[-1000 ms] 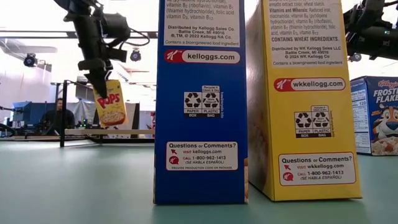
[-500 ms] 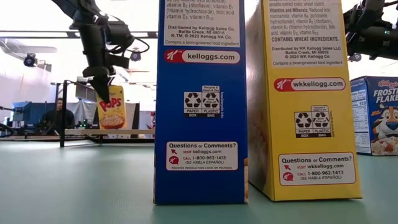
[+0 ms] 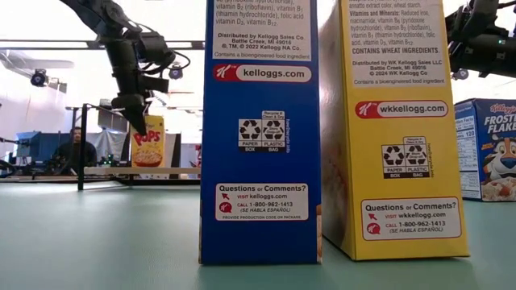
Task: Stack cereal on shelf
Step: Put the middle yellow box cereal on the shelf, then put the middle pink cereal box on the shelf
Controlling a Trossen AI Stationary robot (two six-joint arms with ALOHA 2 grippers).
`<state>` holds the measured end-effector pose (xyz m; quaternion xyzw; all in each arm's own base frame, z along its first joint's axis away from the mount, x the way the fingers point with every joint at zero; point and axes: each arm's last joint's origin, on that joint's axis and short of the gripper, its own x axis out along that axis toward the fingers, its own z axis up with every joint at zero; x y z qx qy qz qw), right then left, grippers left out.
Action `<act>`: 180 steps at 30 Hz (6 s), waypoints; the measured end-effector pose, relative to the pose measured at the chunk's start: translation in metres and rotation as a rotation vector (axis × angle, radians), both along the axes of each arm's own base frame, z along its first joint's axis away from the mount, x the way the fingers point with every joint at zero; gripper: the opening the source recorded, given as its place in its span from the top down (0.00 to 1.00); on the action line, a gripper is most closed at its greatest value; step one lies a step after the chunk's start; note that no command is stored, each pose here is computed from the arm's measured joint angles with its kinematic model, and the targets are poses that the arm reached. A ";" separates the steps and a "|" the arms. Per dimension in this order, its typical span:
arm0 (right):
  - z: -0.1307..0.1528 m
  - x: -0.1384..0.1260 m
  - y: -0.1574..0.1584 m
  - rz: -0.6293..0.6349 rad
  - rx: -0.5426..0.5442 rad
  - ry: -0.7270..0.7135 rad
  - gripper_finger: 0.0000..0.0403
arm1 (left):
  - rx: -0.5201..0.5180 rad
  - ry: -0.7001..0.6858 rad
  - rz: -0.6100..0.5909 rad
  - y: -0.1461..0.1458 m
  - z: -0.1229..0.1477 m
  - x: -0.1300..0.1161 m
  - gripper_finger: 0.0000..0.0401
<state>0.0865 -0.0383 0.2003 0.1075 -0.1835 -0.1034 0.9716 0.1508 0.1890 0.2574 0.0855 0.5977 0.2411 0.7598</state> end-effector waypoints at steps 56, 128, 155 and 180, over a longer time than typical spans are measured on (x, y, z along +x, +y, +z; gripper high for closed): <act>0.000 0.000 0.000 0.000 0.000 0.000 0.42 | -0.252 -0.076 0.120 0.050 0.013 -0.001 0.54; 0.000 0.000 0.000 0.000 0.000 0.000 0.42 | -0.046 -0.094 0.055 0.059 0.029 0.012 0.49; 0.000 0.000 0.000 0.000 0.000 0.000 0.42 | -0.006 -0.036 0.122 0.061 0.029 0.010 0.49; 0.000 0.000 0.000 0.000 0.000 0.000 0.42 | -0.024 -0.124 0.191 0.056 0.056 0.015 0.41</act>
